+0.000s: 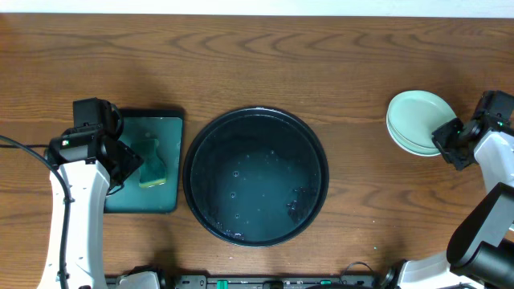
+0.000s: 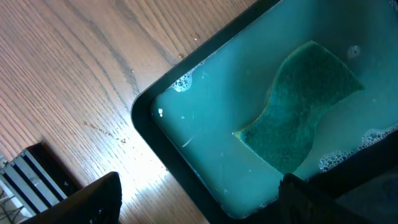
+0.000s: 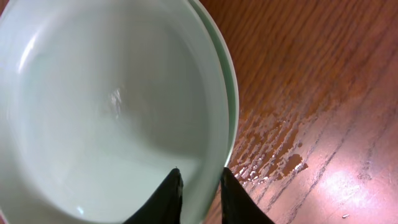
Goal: Clean dirty plates on tray and stack at the side
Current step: 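Lower the green plate onto the stack and open the right gripper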
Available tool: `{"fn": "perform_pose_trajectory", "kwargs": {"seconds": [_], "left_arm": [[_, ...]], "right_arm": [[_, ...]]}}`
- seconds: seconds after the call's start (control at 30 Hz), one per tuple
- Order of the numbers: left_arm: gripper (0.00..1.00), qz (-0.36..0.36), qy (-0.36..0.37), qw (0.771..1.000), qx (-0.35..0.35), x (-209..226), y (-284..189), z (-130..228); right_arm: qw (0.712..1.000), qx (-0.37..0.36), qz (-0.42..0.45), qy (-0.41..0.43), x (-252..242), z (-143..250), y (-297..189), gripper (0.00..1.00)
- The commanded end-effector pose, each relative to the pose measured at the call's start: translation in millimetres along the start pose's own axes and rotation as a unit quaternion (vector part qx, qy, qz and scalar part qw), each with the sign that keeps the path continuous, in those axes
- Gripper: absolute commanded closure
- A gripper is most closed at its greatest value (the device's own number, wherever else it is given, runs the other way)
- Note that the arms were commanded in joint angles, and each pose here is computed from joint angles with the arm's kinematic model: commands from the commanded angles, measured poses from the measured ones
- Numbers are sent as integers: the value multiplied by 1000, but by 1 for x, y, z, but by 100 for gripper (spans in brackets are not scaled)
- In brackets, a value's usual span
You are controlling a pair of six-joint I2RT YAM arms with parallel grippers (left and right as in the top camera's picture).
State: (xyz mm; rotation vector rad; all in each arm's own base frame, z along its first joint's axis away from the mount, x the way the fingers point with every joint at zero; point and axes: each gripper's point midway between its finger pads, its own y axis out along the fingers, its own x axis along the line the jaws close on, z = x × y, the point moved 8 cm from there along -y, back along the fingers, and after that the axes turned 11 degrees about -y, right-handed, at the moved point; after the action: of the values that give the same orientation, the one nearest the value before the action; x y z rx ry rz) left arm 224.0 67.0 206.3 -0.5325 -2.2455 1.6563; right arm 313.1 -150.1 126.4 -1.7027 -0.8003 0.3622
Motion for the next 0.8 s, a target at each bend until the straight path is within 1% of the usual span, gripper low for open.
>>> {"fn": "perform_pose_trajectory", "kwargs": {"seconds": [0.0,0.33,0.43,0.5,0.6,0.7,0.77], "left_arm": [[19,-1,-11,1000,-3,2,-1,-1],[19,-1,-11,1000,-3,2,-1,-1],[19,2,-11,1000,0,2,-1,0],[19,12,-1,1000,6,0,-1,1],[19,50,41,998,17,-9,-2,1],[19,103,83,991,20,-20,-7,1],[19,122,103,987,12,-24,-12,-1]], "right_arm": [[1000,2,8,-18,1,2,2,83],[998,-30,34,-46,1,-15,-12,80],[996,-26,4,-84,9,-18,-18,80],[990,-30,-38,-132,21,-21,-25,80],[967,-55,-101,-225,45,-27,-44,80],[923,-96,-163,-336,74,-25,-74,78],[899,-127,-174,-381,88,-21,-96,77]]}}
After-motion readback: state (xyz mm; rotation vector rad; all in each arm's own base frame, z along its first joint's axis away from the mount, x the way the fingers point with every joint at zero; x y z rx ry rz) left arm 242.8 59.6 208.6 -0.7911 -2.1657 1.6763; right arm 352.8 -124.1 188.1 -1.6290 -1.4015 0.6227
